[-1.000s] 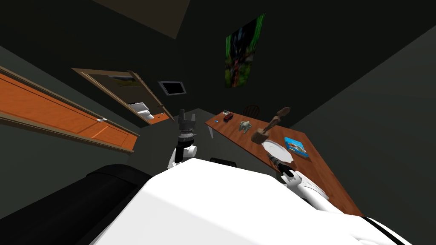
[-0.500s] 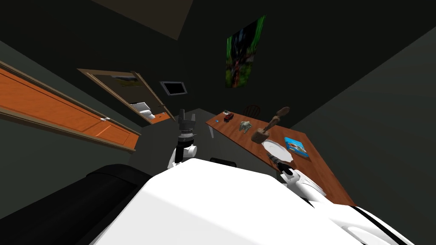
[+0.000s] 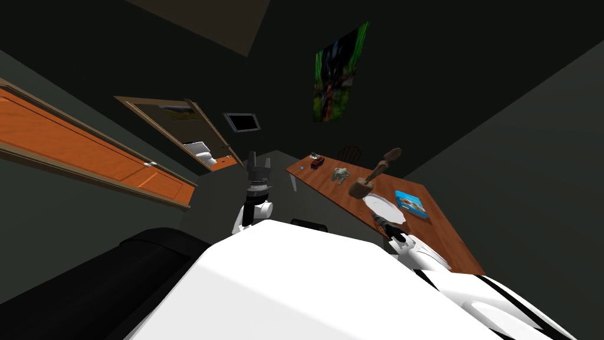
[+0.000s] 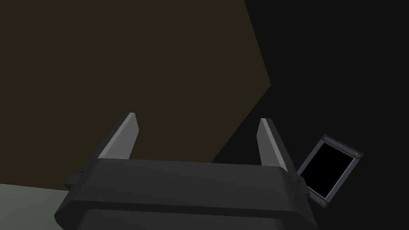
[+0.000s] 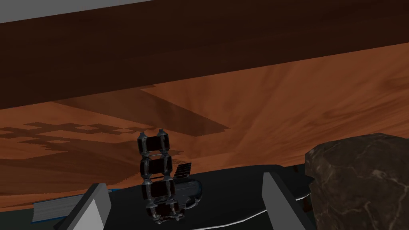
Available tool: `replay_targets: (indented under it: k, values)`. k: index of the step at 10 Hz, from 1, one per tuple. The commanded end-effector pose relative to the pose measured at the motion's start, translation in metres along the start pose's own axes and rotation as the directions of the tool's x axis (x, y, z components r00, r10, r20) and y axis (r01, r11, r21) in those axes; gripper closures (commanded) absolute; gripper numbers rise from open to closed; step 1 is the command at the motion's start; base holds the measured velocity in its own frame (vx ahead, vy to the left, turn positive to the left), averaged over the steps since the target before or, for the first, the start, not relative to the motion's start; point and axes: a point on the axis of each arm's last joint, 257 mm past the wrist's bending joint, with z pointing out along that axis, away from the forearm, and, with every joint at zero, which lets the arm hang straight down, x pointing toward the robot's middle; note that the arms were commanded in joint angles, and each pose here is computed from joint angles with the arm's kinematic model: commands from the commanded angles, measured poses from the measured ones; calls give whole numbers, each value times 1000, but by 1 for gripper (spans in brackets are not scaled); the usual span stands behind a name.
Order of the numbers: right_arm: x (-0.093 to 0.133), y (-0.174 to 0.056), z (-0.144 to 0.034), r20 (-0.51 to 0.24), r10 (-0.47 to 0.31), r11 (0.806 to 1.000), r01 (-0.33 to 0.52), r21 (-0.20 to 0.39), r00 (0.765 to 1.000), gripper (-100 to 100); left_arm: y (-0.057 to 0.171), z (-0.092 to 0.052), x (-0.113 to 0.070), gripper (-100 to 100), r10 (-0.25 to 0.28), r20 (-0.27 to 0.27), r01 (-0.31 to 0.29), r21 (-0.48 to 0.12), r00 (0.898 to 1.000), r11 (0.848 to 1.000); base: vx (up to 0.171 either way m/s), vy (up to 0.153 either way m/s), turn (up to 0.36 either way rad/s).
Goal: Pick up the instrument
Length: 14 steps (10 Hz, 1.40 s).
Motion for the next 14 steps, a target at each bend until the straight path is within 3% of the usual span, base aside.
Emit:
replay_targets:
  k: [1, 2, 3, 4, 8, 9, 10, 11, 12, 14]
  values:
    - [-13, 16, 5, 19, 7, 1000, -6, -28, 1000, -100, 0, 0, 0, 0, 0, 0, 0, 0, 1000, 1000, -30, 9, 68]
    - [-1, -5, 1, -4, 9, 1000, -9, 15, 1000, -100, 0, 0, 0, 0, 0, 0, 0, 0, 1000, 1000, -41, 7, 54]
    - [-5, 3, 3, 3, 9, 1000, -9, 0, 1000, -100, 0, 0, 0, 0, 0, 0, 0, 0, 1000, 1000, -16, 2, 2]
    - [-4, 2, 3, 2, 8, 1000, -8, 1, 1000, 100, 0, 0, 0, 0, 0, 0, 0, 0, 1000, 1000, 0, 0, 0]
    - [-4, 2, 3, 2, 8, 1000, -8, 1, 1000, 100, 0, 0, 0, 0, 0, 0, 0, 0, 1000, 1000, 0, 0, 0]
    - [-4, 2, 3, 2, 8, 1000, -8, 1, 1000, 0, 0, 0, 0, 0, 0, 0, 0, 0, 1000, 1000, 0, 0, 0]
    - [7, -20, -3, -17, 5, 999, -5, 44, 1000, 100, 0, 0, 0, 0, 0, 0, 0, 0, 1000, 1000, 45, -9, -62]
    - [4, -6, -1, -5, 0, 1000, 0, 9, 1000, 100, 0, 0, 0, 0, 0, 0, 0, 0, 1000, 1000, 47, -5, -60]
    - [4, -6, -1, -5, 0, 1000, 0, 9, 1000, 100, 0, 0, 0, 0, 0, 0, 0, 0, 1000, 1000, 17, -3, -10]
    - [19, -21, -12, -21, -14, 999, 15, 29, 1000, 100, 0, 0, 0, 0, 0, 0, 0, 0, 1000, 1000, 60, -6, -71]
